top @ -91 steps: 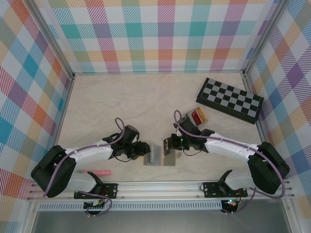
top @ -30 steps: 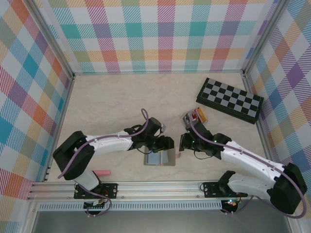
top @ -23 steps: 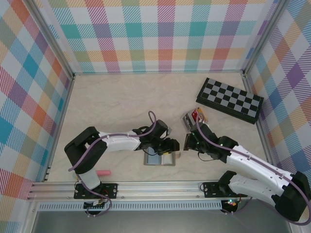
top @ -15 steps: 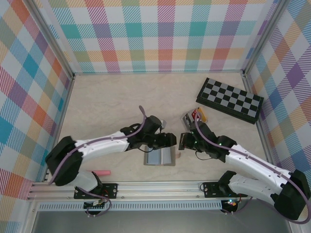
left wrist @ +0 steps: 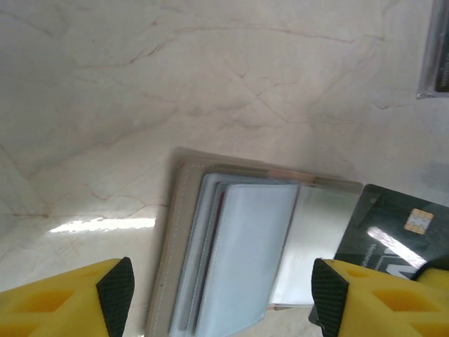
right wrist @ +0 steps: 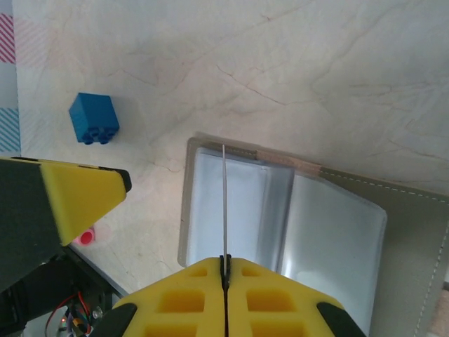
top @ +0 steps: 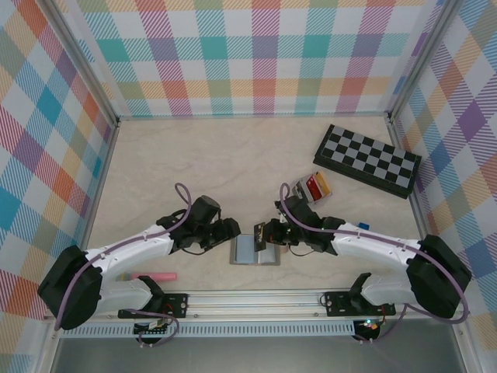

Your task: Put the credit cards into the card holder

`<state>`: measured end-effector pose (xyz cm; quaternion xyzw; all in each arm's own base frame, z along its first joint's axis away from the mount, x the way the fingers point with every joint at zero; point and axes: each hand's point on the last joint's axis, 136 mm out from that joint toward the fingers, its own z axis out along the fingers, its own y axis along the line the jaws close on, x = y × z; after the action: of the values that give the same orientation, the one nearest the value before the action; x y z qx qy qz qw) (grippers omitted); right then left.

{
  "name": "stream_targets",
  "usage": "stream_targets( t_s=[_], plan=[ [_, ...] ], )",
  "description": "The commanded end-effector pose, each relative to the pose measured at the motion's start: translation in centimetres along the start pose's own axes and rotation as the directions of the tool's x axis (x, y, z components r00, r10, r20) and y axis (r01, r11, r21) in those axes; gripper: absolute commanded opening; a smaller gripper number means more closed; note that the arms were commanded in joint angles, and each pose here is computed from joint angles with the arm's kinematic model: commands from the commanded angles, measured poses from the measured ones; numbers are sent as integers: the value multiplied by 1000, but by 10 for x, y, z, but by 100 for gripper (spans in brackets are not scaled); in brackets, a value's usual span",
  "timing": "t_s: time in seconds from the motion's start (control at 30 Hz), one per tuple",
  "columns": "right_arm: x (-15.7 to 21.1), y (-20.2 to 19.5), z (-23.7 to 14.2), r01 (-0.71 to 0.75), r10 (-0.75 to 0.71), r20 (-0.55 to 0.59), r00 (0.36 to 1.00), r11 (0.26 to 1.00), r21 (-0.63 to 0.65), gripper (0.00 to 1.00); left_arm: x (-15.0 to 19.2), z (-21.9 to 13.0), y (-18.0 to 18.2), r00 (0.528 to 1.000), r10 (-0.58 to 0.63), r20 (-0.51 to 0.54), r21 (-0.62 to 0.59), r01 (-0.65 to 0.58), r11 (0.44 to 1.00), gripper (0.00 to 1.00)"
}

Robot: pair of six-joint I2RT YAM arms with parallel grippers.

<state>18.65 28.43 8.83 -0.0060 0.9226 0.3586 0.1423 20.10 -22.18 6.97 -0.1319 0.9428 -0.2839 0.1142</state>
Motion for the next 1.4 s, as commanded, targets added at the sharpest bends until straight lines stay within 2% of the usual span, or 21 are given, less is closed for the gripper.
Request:
stream_targets(
  t_s=[0.0,0.6,1.03,1.37],
  plan=[
    [3,10,8,-11,10,-7,1000,997,-82,7,3,1,-11,1000,-5,-29,59,7,998,70],
    [22,-19,25,-77,75,-25,997,994,-75,7,23,30,2,989,-3,-149,41,9,999,65],
    [29,-15,24,-103,102,-18,995,981,-162,6,34,44,13,986,-27,-165,0,27,1000,52],
    [33,-22,27,-135,134,-19,991,977,-164,6,40,51,24,984,-33,-173,-65,22,998,40]
  ],
)
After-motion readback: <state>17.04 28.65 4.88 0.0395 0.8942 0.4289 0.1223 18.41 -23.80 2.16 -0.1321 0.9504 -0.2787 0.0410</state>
